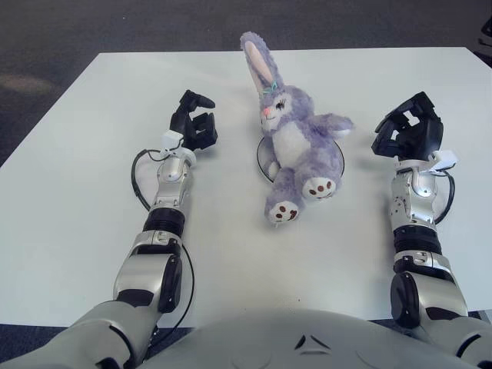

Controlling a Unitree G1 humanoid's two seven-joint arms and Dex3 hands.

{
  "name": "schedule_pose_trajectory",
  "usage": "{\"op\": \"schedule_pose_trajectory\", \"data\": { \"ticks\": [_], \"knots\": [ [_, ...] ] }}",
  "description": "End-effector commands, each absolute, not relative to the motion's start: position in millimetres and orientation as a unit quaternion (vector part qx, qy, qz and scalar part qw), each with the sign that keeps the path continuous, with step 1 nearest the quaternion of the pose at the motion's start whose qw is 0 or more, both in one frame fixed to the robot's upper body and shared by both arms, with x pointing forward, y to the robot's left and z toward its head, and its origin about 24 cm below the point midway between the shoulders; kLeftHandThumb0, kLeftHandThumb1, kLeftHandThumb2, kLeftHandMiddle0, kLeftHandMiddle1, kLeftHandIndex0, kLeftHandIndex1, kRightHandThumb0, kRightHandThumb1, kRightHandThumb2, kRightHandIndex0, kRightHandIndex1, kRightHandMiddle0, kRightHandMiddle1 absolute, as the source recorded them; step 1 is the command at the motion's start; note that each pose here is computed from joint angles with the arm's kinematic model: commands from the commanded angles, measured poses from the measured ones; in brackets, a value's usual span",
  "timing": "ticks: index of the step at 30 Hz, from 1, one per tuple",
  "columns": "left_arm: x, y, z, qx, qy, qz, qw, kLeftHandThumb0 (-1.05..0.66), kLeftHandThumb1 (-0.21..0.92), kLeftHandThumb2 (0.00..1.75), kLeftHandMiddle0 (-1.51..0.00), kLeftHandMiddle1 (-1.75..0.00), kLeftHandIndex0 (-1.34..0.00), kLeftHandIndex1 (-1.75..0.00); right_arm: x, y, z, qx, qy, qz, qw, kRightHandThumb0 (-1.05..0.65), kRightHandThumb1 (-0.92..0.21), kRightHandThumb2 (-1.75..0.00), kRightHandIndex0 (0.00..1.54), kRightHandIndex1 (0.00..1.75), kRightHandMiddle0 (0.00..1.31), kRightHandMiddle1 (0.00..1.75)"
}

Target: Put the doll into the plate.

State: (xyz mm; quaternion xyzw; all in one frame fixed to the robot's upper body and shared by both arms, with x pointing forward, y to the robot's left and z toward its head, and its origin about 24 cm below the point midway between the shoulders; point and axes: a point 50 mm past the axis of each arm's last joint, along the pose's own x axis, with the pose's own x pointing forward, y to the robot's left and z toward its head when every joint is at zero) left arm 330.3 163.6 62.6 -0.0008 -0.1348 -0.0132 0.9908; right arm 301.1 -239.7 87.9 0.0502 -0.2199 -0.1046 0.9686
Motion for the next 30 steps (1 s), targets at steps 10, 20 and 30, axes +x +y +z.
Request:
{"op": "schedule_pose_trajectory", "data": {
  "ticks": [10, 20, 30],
  "knots": [
    [304.9, 167.3, 19.5, -0.005, -0.049, -0.001, 0.999, -0.41, 0.56, 1.01, -1.03, -1.75, -0.43, -1.75, 272.5, -224.1, 31.3, 0.092, -0.109, -0.101, 0.985, -0.01, 0.09, -1.75, 0.92, 1.75, 0.72, 1.66],
    [304.2, 165.3, 21.1, -0.002, -0.050, -0.006, 0.999, -0.41, 0.55, 1.02, -1.04, -1.75, -0.43, -1.75, 272.3, -225.4, 30.9, 0.089, -0.104, -0.099, 0.986, -0.01, 0.09, -1.75, 0.92, 1.75, 0.73, 1.64],
    [304.0, 163.4, 20.9, -0.003, -0.045, -0.011, 0.999, -0.41, 0.54, 1.04, -1.04, -1.75, -0.44, -1.75, 273.2, -227.0, 27.7, 0.080, -0.089, -0.103, 0.987, -0.01, 0.07, -1.75, 0.91, 1.75, 0.69, 1.69]
  ]
}}
